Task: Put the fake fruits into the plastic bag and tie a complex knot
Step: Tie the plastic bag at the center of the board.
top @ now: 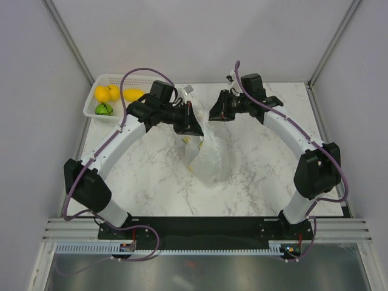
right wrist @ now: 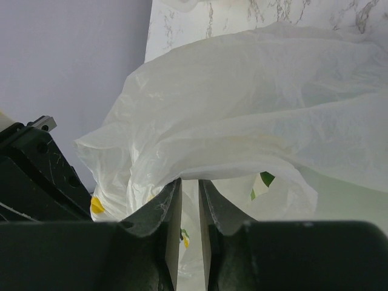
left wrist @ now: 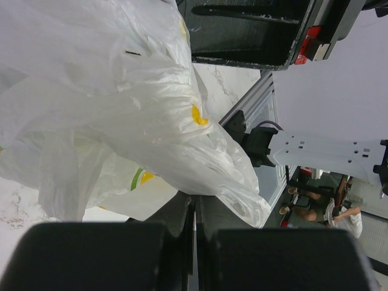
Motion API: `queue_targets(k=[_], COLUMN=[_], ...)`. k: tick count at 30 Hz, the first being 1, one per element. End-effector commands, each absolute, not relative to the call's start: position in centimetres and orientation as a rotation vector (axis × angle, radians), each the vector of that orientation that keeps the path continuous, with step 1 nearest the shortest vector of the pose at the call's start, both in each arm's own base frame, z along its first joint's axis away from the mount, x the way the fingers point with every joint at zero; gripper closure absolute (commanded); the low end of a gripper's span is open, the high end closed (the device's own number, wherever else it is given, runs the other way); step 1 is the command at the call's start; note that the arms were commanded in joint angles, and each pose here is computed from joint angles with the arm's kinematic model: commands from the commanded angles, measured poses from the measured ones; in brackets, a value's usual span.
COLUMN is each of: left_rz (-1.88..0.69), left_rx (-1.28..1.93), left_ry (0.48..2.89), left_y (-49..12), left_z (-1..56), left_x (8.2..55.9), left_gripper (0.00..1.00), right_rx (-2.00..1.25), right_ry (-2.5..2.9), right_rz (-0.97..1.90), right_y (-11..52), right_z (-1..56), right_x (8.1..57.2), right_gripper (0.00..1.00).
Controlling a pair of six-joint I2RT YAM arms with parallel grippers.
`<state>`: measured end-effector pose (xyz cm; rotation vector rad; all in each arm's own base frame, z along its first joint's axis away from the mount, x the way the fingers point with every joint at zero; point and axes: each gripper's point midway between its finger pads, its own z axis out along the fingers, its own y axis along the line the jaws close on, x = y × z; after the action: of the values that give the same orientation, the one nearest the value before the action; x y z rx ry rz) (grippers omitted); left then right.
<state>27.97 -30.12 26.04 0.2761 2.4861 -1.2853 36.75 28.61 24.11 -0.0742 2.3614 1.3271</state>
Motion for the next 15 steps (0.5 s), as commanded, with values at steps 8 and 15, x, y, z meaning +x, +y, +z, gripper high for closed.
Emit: queue_targets(k=[8, 15], left_rz=[-1.354, -1.317], left_rx=[0.241, 0.211], left_ry=[2.518, 2.535], left_y=[-29.63, -29.10], left_z=[27.52, 27.53], left_x=[26.25, 26.00], left_gripper=[0.82, 0.68], right_rx=[-0.117, -0.107], right_ry=[2.303, 2.316], right_rz=[1.309, 1.270], right_y=[28.44, 28.14], right_z=[25.55, 25.18], right_x=[36.82, 36.92], right_gripper=[0.76, 0.77])
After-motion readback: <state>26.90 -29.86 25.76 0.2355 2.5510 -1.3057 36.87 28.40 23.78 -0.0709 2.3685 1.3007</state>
